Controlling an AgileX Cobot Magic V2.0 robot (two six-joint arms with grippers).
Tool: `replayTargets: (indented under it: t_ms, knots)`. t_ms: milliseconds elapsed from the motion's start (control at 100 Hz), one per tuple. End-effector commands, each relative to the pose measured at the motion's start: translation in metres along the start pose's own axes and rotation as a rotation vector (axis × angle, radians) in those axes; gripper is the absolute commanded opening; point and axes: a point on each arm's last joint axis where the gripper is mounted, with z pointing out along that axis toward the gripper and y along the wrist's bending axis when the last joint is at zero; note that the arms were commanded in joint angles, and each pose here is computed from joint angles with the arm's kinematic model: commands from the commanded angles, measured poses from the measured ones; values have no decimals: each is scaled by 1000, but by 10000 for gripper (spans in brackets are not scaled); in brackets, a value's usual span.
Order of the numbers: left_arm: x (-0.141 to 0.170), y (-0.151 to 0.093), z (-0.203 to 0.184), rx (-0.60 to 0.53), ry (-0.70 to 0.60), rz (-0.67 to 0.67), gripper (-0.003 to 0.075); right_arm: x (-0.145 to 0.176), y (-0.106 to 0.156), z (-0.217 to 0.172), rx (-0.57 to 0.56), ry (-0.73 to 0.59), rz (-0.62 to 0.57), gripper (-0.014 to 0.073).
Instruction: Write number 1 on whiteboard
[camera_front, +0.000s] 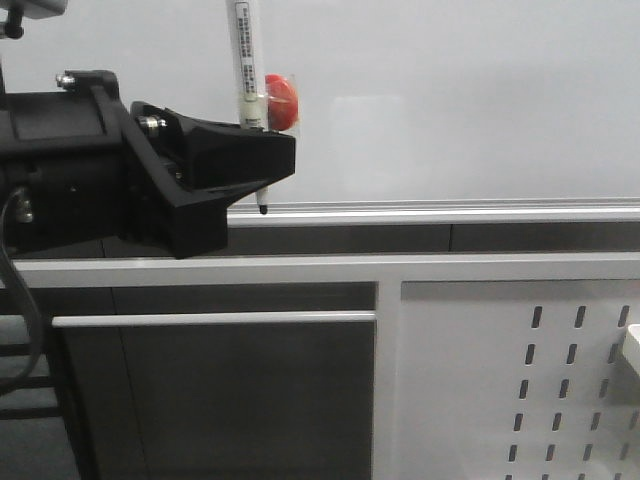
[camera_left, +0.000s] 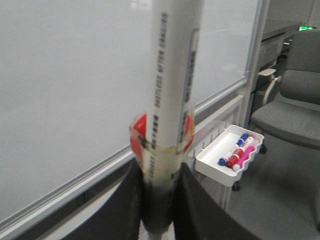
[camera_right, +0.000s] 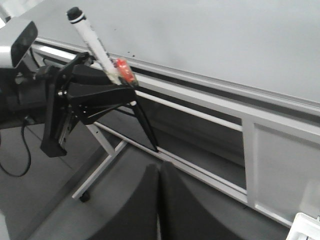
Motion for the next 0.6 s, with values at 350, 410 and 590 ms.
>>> replayTargets:
  t_ms: [350, 410, 590]
  knots:
    - [-30, -18, -3, 210, -226, -56, -21, -21, 23, 36, -114, -106, -77, 309]
    - [-30, -20, -3, 234, -218, -67, -21, -18, 27, 44, -124, -85, -121, 269]
    - [-28, -21, -5, 276, -199, -80, -21, -15, 39, 68, -139, -104, -184, 242]
